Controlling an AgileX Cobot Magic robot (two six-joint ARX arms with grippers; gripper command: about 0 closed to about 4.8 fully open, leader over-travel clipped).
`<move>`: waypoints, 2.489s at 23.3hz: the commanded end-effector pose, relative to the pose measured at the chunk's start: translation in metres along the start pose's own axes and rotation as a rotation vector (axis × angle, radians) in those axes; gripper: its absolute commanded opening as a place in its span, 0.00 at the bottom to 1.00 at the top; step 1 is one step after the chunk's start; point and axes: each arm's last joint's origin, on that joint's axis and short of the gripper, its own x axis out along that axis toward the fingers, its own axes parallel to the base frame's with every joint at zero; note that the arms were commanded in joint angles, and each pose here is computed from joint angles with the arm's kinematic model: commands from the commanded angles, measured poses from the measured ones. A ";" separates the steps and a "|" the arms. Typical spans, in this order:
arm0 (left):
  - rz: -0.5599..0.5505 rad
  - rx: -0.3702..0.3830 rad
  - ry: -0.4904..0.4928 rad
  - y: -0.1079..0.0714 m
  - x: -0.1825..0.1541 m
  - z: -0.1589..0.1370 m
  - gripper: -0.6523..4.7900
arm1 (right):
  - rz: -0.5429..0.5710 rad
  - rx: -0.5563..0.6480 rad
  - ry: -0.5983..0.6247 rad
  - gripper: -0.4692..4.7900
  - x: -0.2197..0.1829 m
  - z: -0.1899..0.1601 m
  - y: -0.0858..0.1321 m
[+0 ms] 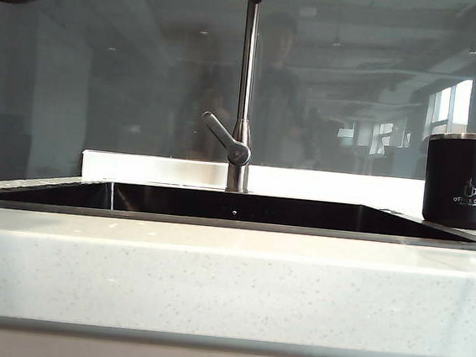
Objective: Pick up the mug next to the sink, go to the faucet to get some water, pour the water into the sink, and finally put the mug back to its place.
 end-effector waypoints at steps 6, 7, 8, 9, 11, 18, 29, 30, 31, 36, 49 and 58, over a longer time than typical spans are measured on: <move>0.158 0.047 -0.106 -0.055 -0.107 -0.019 0.11 | 0.072 0.007 -0.003 0.08 -0.001 0.002 0.002; 0.184 0.056 -0.125 -0.062 -0.122 -0.024 0.11 | 0.111 0.003 0.016 0.08 -0.001 0.001 0.003; 0.195 0.065 -0.134 -0.066 -0.130 -0.026 0.11 | 0.131 0.001 0.029 0.08 -0.001 0.000 0.004; 0.193 0.069 -0.141 -0.070 -0.138 -0.030 0.11 | 0.148 -0.002 0.044 0.08 -0.001 -0.001 0.004; 0.190 0.068 -0.137 -0.076 -0.150 -0.039 0.11 | 0.181 -0.009 0.084 0.08 -0.001 -0.005 0.005; 0.210 0.067 -0.160 -0.090 -0.186 -0.079 0.11 | 0.197 -0.027 0.126 0.08 -0.001 -0.011 0.004; 0.193 0.013 -0.213 -0.097 -0.201 -0.091 0.11 | 0.197 -0.027 0.125 0.08 -0.001 -0.011 0.004; 0.194 0.011 -0.209 -0.097 -0.201 -0.091 0.11 | 0.197 -0.027 0.125 0.08 -0.001 -0.011 0.004; 0.195 0.010 -0.207 -0.097 -0.201 -0.092 0.11 | 0.197 -0.027 0.125 0.08 -0.001 -0.011 0.004; 0.199 0.003 -0.192 -0.097 -0.201 -0.093 0.11 | 0.197 -0.027 0.125 0.08 -0.001 -0.011 0.004; 0.304 0.085 -0.104 -0.093 -0.200 -0.102 0.11 | 0.197 -0.027 0.125 0.08 -0.001 -0.011 0.004; 0.551 0.059 -0.064 -0.082 -0.206 -0.138 0.11 | 0.197 -0.027 0.125 0.08 -0.001 -0.011 0.004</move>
